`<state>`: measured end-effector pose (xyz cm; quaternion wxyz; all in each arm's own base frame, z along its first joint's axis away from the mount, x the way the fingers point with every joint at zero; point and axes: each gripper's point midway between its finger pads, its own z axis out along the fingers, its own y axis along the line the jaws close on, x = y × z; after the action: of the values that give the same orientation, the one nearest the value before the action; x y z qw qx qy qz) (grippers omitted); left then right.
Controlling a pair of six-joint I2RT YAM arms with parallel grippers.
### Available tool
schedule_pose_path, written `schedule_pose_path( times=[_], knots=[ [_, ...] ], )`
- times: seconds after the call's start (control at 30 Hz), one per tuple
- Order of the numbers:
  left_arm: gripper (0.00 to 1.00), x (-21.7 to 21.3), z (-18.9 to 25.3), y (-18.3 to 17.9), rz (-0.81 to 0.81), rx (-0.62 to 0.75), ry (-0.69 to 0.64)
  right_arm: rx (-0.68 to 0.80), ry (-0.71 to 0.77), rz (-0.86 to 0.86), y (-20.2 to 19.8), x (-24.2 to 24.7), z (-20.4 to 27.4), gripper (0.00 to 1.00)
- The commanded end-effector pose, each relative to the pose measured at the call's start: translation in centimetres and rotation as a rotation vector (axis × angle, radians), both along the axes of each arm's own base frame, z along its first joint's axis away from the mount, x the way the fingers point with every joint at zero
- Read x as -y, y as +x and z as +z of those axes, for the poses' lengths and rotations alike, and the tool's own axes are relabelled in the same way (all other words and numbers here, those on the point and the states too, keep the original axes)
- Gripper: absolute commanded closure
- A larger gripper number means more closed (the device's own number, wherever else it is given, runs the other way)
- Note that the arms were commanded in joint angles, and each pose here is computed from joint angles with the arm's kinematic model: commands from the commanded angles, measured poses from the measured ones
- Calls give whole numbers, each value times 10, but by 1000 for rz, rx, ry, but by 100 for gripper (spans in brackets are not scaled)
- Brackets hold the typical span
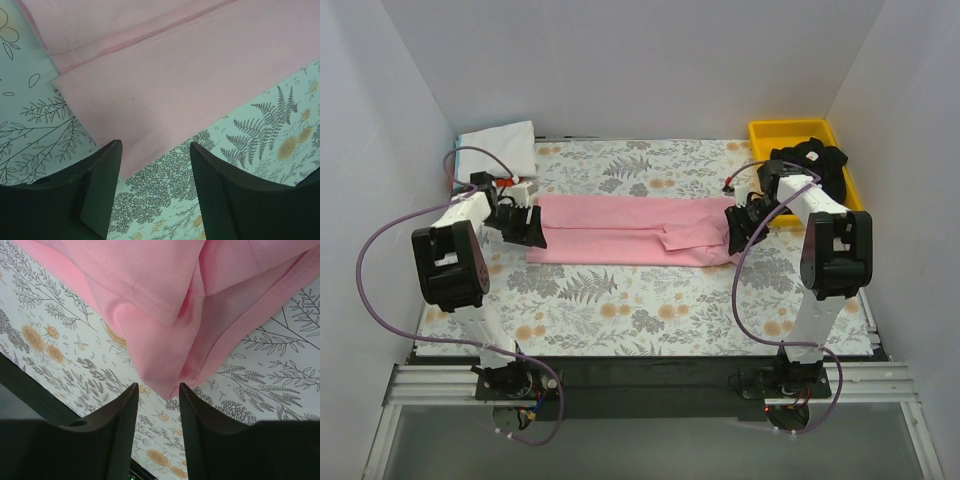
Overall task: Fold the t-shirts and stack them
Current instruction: Fold the tshirt
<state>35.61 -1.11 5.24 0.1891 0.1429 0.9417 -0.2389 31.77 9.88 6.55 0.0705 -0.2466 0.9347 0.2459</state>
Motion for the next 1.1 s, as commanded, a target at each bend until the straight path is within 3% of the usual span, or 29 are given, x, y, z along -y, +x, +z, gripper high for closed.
schedule_pose_path(
  times=[0.0, 0.27, 0.6, 0.77, 0.9, 1.0, 1.07],
  knots=[
    [45, -2, -1, 0, 19, 2, -3, -33, 19, -22, -1, -3, -8, 58],
    [49, -9, -21, -11, 37, -54, 46, -90, 4, -18, -17, 0, -21, 99],
    [56, -19, -46, -31, 57, -134, 117, -3, -152, 17, -9, 33, -20, 99],
    [59, -18, -42, -27, 46, -118, 103, -21, -138, 36, -18, 23, -31, 99],
    [57, 6, 17, -3, -5, 56, -34, -22, -130, 39, -23, 15, -27, 99],
    [46, 37, 84, 21, -78, 241, -111, 31, -188, 19, -13, 28, -16, 97],
    [43, 59, 114, 28, -137, 349, -128, 48, -197, 6, -10, 32, -8, 81]
  ],
)
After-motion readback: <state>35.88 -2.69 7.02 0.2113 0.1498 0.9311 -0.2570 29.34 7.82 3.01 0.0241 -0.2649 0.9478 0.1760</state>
